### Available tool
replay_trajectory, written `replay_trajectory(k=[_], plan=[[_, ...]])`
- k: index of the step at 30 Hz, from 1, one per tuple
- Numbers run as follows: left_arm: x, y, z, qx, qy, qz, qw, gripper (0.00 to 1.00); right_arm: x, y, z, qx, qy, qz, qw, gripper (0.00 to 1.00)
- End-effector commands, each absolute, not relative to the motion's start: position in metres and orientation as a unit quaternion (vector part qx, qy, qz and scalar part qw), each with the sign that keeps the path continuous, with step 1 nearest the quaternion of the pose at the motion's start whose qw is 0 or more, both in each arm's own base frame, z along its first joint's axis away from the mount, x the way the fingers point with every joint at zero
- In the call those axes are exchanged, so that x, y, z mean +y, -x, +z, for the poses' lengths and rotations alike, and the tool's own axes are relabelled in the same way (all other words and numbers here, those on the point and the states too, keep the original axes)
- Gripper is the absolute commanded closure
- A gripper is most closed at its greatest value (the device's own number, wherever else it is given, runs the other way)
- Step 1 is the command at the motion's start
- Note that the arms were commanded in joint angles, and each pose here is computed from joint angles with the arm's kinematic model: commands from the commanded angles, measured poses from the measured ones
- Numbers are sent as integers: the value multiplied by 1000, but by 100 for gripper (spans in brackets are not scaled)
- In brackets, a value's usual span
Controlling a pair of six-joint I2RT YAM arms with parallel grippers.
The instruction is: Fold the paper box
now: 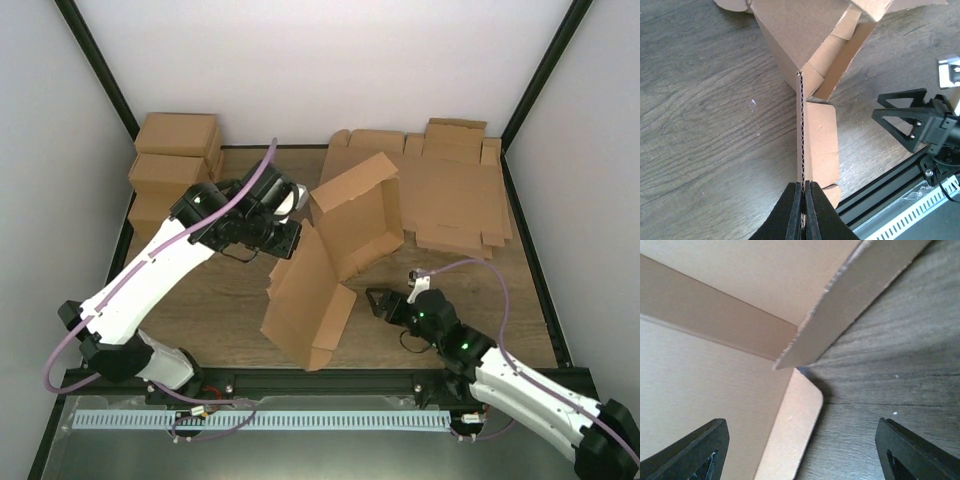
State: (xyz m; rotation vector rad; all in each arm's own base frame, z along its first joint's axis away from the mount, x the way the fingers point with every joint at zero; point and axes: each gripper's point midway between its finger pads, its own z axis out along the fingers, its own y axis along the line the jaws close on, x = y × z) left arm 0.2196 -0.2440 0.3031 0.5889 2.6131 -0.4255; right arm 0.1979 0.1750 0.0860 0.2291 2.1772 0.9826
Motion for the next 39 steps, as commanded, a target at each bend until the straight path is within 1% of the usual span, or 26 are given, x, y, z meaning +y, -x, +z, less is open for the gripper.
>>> replay_trajectory(k=[1, 5, 9, 15, 21, 25, 29, 32, 35, 36, 39], plan=[[-249, -221, 292, 945, -226, -141, 192, 96, 166, -192, 110, 861, -52, 343, 371, 17], [-250, -223, 293, 944, -230, -137, 194, 96, 171, -204, 135, 875, -7, 312, 370, 17], [-253, -224, 292, 943, -233, -139, 191, 96, 171, -236, 167, 882, 14, 293, 370, 17], [-253, -224, 292, 943, -236, -137, 192, 96, 150, -287, 254, 830, -15, 336, 445, 21], [-254, -227, 291, 942, -240, -134, 193, 96, 103, -331, 293, 805, -74, 368, 460, 25], [-256, -227, 291, 941, -241, -137, 191, 96, 98, -355, 312, 789, -74, 392, 468, 25], [-258, -228, 289, 941, -242, -138, 190, 96, 110, -379, 320, 790, -54, 420, 443, 22], [-259, -228, 289, 941, -243, -140, 189, 96, 111, -390, 337, 779, -47, 428, 456, 19], [-259, -228, 288, 942, -242, -139, 189, 96, 110, -394, 360, 766, -27, 420, 485, 2], [-260, -228, 288, 941, -243, -138, 188, 96, 109, -396, 368, 764, -22, 414, 494, 0], [-260, -229, 288, 941, -243, -139, 189, 96, 106, -401, 384, 762, -13, 399, 510, 0]])
